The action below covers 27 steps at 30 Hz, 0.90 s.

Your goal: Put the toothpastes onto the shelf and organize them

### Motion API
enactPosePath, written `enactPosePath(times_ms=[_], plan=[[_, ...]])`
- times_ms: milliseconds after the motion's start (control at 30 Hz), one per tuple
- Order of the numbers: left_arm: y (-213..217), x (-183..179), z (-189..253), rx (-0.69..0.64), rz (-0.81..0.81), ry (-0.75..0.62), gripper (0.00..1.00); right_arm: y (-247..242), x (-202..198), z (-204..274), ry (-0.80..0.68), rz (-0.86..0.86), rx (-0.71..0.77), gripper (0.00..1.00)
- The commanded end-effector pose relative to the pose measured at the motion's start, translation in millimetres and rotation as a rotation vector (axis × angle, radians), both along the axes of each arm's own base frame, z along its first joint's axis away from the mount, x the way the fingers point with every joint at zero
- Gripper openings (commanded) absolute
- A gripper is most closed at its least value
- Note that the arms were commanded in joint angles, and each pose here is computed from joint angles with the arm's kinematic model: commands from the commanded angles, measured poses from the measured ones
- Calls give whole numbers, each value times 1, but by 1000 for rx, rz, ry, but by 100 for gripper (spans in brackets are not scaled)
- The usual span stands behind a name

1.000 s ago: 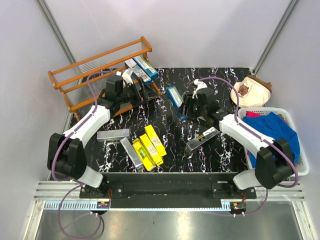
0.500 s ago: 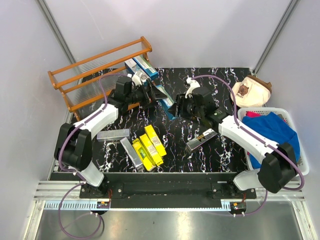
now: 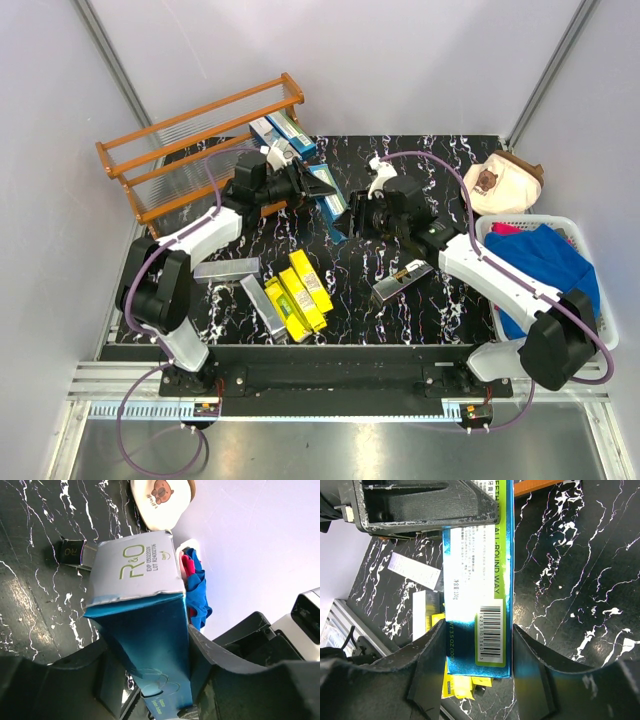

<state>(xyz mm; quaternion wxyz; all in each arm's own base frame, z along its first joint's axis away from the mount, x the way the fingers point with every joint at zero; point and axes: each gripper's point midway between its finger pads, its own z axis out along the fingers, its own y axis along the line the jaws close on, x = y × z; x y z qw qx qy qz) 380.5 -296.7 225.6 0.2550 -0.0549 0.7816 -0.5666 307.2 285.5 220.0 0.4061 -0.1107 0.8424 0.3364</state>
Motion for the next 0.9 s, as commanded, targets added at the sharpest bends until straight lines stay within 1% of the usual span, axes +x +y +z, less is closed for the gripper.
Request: enactPosePath(times_ms=[0,67,100,200,233,400,533,600,633,667,700,733,767,800,833,867], plan=[[4,0,28,-32,-12,-112,43,13,2,57,-125,34,122,49],[10,1,36,-37,-5,-129,39,15,3,62,-132,39,134,57],[12,1,39,-37,-3,-131,37,17,4,65,-139,43,137,67],[26,3,49,-43,17,-150,36,20,8,81,-177,53,147,77],[31,3,56,-46,24,-165,36,20,9,86,-185,52,152,82],[66,9,79,-46,89,-221,36,30,14,118,-226,63,221,91],[96,7,114,-56,154,-304,36,44,15,144,-231,95,335,98],[106,2,132,-66,175,-344,36,56,13,146,-177,130,393,100],[116,3,138,-68,199,-356,36,61,12,156,-187,154,436,100],[121,3,144,-76,212,-369,36,70,13,152,-130,166,478,100],[126,-2,153,-82,225,-392,36,76,8,154,-105,212,512,100],[136,-1,158,-82,249,-403,36,82,6,165,-116,246,567,100],[142,-2,164,-92,263,-414,36,92,9,158,-33,261,613,100],[146,-6,172,-99,269,-435,36,99,3,159,2,316,645,100],[154,-6,176,-99,286,-446,36,108,6,160,45,337,711,100],[159,-7,180,-103,296,-452,36,112,5,162,64,360,742,100]])
